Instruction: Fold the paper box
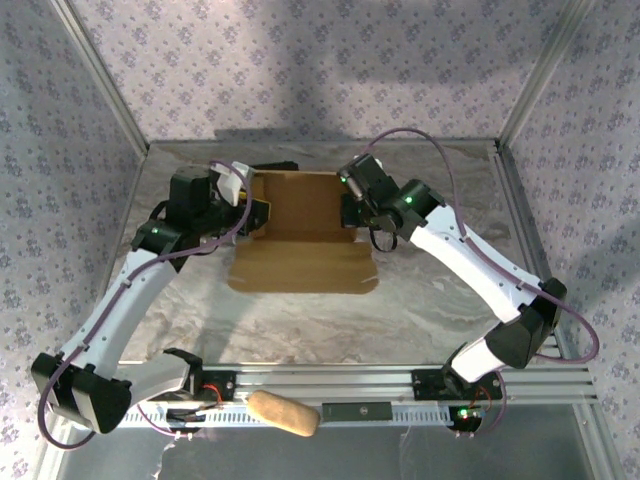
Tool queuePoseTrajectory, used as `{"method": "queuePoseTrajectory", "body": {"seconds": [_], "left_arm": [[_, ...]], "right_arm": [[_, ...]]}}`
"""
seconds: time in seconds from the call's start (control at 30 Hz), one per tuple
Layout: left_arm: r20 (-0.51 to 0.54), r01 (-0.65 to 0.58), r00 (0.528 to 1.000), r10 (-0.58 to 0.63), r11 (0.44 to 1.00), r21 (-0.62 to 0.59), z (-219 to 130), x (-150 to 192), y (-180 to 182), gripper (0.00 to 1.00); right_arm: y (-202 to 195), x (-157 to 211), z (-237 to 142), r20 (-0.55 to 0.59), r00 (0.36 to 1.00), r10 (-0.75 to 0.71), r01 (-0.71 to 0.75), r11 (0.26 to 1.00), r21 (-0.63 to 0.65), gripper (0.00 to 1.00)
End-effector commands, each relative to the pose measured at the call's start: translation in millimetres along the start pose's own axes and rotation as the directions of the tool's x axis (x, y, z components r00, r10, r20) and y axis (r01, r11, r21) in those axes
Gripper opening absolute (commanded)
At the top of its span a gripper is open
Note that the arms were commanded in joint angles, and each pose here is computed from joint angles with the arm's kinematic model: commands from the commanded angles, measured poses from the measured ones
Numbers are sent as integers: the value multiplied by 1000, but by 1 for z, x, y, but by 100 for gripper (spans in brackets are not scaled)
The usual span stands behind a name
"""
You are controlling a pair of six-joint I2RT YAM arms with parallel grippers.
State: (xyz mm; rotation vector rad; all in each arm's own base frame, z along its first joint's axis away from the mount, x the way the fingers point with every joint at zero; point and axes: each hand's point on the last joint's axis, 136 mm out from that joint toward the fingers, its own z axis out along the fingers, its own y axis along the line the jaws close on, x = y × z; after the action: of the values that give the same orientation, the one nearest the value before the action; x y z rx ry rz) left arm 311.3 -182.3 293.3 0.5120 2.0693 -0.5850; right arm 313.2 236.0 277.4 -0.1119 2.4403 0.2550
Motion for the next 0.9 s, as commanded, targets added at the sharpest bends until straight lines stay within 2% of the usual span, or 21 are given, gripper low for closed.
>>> {"method": "queuePoseTrajectory", "body": {"seconds": [0.0,0.1,0.2,0.23,0.33,0.37,0.6,0.87], "left_arm": [[41,-41,998,41,999,1,0,-10,-2,45],[34,-49,998,48,999,2,1,-9,-2,33],[43,-47,998,47,999,10,0,-11,-5,30],[46,-48,998,48,999,11,-2,-12,-6,33],[70,-60,996,59,998,14,-8,-15,-14,49],[81,-63,995,61,998,20,-12,-17,-17,51],[102,-70,993,66,997,32,-32,-17,-23,51],[83,-53,996,42,989,138,-36,-11,-31,52]], "right_arm": [[8,-3,-12,13,1000,-12,13,998,-53,0],[7,-4,-13,16,1000,-11,12,999,-51,0],[5,-4,-13,19,1000,-11,12,999,-36,0],[3,-3,-12,15,1000,-12,13,1000,-24,0],[-1,-1,-9,2,1000,-12,12,1000,6,0],[-2,-1,-7,-2,1000,-11,11,1000,13,0],[-12,2,2,-23,1000,9,-8,999,40,0],[-11,2,1,-27,1000,8,-7,1000,24,0]]}}
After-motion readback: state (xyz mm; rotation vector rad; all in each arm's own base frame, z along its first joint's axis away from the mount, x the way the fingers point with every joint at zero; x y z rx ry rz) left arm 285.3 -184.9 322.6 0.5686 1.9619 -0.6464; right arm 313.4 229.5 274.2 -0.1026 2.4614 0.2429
